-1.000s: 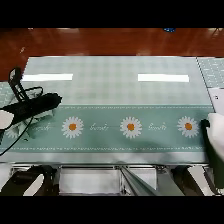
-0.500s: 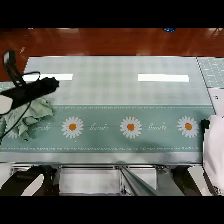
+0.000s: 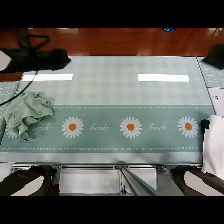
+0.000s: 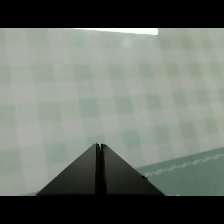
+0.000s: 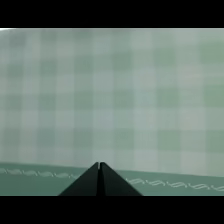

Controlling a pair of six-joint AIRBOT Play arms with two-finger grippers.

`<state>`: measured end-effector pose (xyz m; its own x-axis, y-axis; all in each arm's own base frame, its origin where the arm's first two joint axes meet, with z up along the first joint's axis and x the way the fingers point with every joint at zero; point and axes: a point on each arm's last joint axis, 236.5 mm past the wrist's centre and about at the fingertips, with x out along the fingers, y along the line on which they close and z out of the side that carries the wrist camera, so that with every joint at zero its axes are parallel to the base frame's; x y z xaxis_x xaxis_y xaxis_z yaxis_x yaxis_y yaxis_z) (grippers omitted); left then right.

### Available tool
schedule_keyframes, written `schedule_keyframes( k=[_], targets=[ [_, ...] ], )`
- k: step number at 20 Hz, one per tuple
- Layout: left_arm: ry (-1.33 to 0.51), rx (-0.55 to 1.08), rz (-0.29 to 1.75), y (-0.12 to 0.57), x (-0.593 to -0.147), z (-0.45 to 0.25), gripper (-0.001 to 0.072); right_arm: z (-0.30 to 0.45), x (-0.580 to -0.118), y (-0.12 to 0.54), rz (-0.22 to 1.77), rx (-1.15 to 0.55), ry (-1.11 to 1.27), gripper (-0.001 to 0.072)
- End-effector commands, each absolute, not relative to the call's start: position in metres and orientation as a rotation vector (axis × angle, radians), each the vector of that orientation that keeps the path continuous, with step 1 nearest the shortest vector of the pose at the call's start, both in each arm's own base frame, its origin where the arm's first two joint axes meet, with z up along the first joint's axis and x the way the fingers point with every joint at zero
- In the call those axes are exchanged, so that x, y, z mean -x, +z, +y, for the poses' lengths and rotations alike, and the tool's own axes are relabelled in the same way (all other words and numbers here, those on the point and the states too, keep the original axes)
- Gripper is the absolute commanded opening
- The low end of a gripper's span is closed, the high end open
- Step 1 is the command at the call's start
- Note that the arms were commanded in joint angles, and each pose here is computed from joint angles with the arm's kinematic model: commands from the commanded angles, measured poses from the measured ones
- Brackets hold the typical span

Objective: Fold the shirts.

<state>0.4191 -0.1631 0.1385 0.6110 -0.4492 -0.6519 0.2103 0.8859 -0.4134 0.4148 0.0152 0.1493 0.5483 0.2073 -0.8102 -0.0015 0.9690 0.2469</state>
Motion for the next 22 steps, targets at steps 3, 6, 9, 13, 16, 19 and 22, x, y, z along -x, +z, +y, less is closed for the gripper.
schedule_keyframes(
  k=[3, 6, 9, 13, 16, 19, 22],
  targets=[
    [-0.181, 0.226, 1.194, 0.006, -0.366, -0.122, 0.0025, 0.055, -0.397, 0.009, 1.350, 0.183, -0.023, 0.0021],
    [-0.175, 0.231, 1.170, 0.014, -0.374, -0.115, 0.0025, 0.049, -0.390, -0.013, 1.406, 0.185, -0.047, 0.0022],
    [-0.203, 0.194, 1.158, 0.017, -0.376, -0.117, 0.0025, 0.048, -0.387, -0.012, 1.412, 0.187, -0.048, 0.0022],
    [-0.203, 0.193, 1.158, 0.017, -0.376, -0.117, 0.0025, 0.048, -0.387, -0.012, 1.414, 0.188, -0.050, 0.0022],
    [-0.203, 0.193, 1.158, 0.017, -0.376, -0.117, 0.0025, 0.048, -0.387, -0.012, 1.414, 0.188, -0.050, 0.0022],
    [-0.203, 0.193, 1.158, 0.017, -0.376, -0.117, 0.0025, 0.048, -0.387, -0.012, 1.414, 0.188, -0.050, 0.0022],
    [-0.203, 0.193, 1.158, 0.017, -0.376, -0.117, 0.0025, 0.048, -0.387, -0.012, 1.414, 0.188, -0.050, 0.0022]
  ],
)
